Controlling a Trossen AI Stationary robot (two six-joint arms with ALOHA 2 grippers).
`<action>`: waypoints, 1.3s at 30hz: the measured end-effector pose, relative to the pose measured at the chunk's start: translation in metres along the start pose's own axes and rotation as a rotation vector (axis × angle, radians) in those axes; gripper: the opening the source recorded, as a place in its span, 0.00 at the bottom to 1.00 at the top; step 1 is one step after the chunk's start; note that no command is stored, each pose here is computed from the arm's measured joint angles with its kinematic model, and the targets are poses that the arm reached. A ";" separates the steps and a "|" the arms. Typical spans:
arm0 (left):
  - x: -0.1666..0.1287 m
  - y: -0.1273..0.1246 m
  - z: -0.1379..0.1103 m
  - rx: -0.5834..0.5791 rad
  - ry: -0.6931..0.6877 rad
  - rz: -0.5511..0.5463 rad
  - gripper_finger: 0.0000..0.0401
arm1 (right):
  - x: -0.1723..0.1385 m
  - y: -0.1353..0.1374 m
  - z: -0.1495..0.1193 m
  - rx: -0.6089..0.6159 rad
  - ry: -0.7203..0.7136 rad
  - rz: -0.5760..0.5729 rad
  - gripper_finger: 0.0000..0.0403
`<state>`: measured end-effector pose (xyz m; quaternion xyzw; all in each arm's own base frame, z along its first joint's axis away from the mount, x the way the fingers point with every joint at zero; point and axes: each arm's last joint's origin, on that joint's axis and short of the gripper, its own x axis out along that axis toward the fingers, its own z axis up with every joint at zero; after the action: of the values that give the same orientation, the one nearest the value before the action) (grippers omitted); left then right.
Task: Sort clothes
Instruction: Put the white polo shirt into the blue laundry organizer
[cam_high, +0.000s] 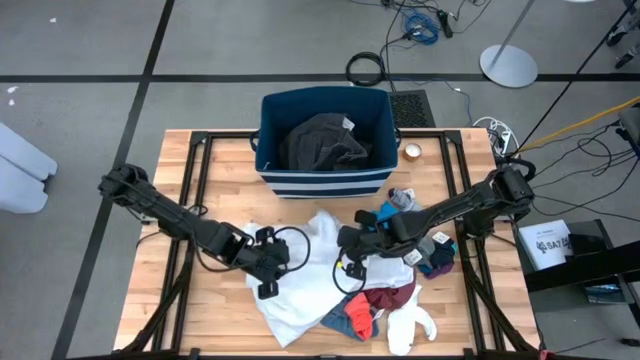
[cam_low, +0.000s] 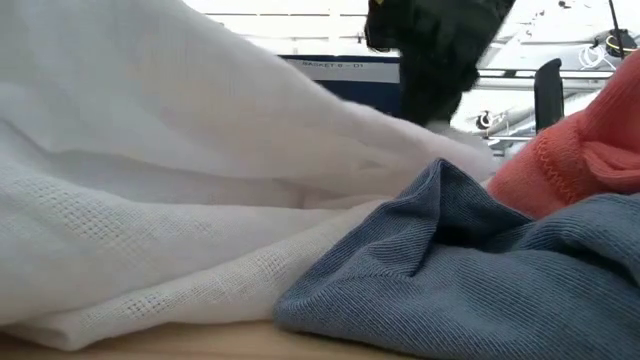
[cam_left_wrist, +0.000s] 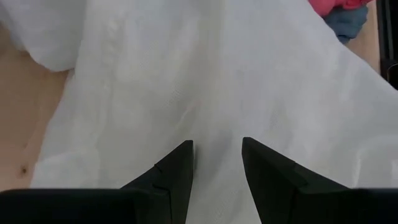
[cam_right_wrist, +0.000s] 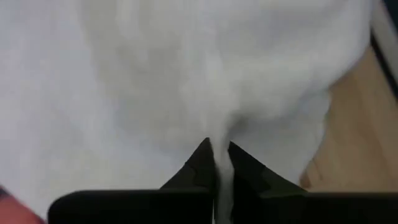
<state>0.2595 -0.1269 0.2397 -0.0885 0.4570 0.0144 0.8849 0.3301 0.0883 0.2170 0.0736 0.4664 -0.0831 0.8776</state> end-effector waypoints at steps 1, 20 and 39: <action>0.000 -0.001 -0.001 0.006 -0.006 0.011 0.37 | -0.006 0.000 0.004 -0.012 -0.003 0.000 0.02; -0.006 -0.011 -0.007 0.058 -0.150 0.195 0.37 | -0.177 -0.004 0.062 -0.170 -0.367 -0.239 0.00; 0.006 -0.032 0.005 0.018 -0.257 0.004 0.37 | -0.180 0.044 -0.061 0.201 0.483 0.043 0.00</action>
<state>0.2707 -0.1582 0.2420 -0.0772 0.3402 0.0232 0.9369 0.1911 0.1580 0.3347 0.1879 0.6500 -0.0902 0.7308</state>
